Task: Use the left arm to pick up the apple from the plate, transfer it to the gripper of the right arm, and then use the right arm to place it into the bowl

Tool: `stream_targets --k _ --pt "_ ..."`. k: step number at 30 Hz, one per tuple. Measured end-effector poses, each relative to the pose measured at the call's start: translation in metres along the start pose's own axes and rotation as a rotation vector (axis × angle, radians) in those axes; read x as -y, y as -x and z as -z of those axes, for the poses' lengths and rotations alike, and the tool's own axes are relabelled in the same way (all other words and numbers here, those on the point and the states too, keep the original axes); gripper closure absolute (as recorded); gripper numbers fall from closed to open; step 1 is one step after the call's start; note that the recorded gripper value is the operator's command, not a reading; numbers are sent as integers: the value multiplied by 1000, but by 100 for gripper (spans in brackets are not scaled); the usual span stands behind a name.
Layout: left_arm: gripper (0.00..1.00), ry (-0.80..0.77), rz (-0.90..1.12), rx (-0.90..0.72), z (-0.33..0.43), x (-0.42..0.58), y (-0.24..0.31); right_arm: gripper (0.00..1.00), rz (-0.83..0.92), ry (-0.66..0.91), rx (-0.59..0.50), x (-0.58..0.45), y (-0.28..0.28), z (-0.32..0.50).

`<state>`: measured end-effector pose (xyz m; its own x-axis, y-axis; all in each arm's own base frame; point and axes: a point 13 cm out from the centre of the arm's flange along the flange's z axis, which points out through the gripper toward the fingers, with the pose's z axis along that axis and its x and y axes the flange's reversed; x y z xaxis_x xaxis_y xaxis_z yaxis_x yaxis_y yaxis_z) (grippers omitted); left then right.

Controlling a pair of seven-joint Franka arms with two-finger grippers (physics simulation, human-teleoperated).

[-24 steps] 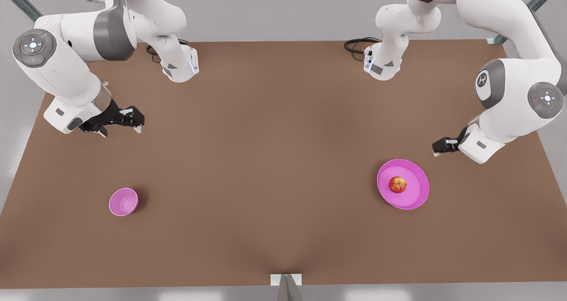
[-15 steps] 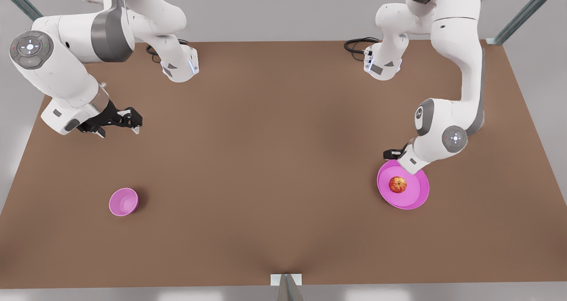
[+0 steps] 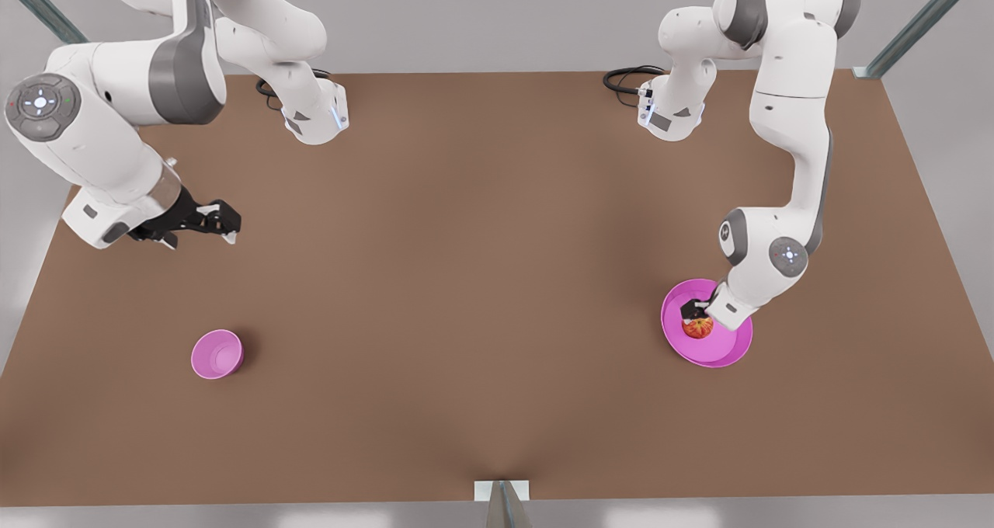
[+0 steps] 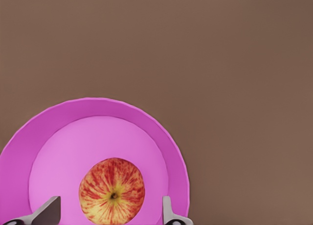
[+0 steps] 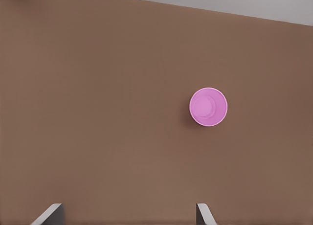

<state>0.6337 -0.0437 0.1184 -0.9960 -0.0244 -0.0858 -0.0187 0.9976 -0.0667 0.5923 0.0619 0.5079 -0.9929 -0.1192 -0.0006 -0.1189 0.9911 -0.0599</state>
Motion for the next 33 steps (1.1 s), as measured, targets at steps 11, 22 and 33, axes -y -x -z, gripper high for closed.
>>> stream_targets --k 11,22,33 --pt "0 9 -41 -31 -56 -9 -5 0 -112 45 -64 39 -2 -34" --pt "0 13 -69 -66 -74 -13 -21 0 -137 49 -74 37 -3 -38" --pt "19 15 -83 -65 -73 -16 -19 0 -153 50 -70 36 -2 -37"
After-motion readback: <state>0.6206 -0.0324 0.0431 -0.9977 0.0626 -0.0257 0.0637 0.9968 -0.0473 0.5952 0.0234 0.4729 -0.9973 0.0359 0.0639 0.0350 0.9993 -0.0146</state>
